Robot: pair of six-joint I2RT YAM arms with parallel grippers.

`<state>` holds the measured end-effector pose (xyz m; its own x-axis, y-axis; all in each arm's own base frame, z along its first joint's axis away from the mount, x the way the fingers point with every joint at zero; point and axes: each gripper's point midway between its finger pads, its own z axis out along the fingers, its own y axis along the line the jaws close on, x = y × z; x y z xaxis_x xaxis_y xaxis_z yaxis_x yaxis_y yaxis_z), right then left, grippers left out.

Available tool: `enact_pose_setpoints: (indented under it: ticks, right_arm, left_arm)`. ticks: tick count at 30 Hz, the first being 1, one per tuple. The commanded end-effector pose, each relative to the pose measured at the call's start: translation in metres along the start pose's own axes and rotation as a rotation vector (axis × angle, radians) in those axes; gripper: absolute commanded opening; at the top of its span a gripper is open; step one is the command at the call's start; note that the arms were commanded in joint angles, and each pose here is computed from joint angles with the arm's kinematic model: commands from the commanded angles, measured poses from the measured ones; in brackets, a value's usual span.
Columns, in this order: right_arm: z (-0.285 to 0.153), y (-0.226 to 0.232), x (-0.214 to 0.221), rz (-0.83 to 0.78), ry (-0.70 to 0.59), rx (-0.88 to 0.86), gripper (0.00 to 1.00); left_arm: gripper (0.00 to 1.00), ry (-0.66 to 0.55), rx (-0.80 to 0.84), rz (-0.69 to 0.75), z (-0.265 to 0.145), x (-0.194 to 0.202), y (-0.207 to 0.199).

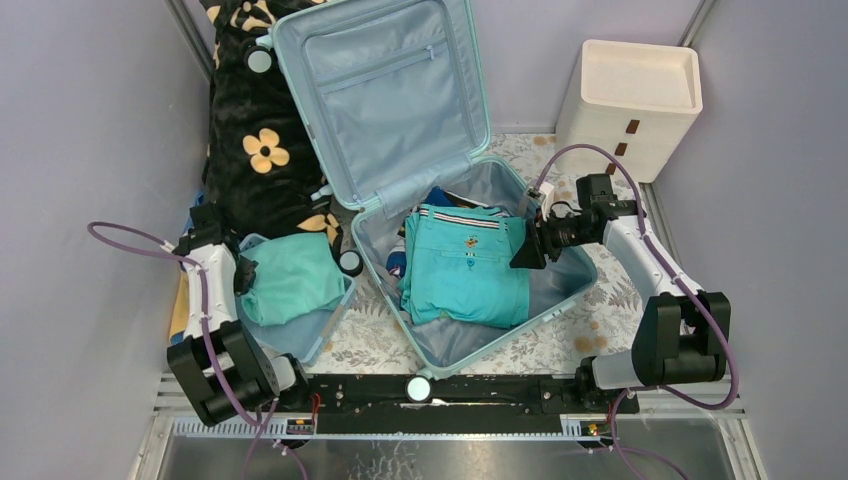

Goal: Open, take out, and arrange the luggage
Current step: Place the clothes in the bin.

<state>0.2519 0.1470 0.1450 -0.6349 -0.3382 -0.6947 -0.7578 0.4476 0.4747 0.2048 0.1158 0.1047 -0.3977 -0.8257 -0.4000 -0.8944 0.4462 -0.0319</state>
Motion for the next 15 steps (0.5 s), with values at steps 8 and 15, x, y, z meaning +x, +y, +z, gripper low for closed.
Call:
enact_pose_setpoints:
  ticks: [8,15]
  right_arm:
    - [-0.008,0.011,-0.008,-0.043,-0.038,-0.022,0.56]
    - [-0.010,0.011,-0.009,-0.040,-0.045,-0.018,0.56]
  left_arm:
    - [0.06,-0.115,-0.048,-0.163,0.010,-0.045,0.001]
    - [0.25,-0.132,-0.084,-0.158,0.007,-0.061,0.000]
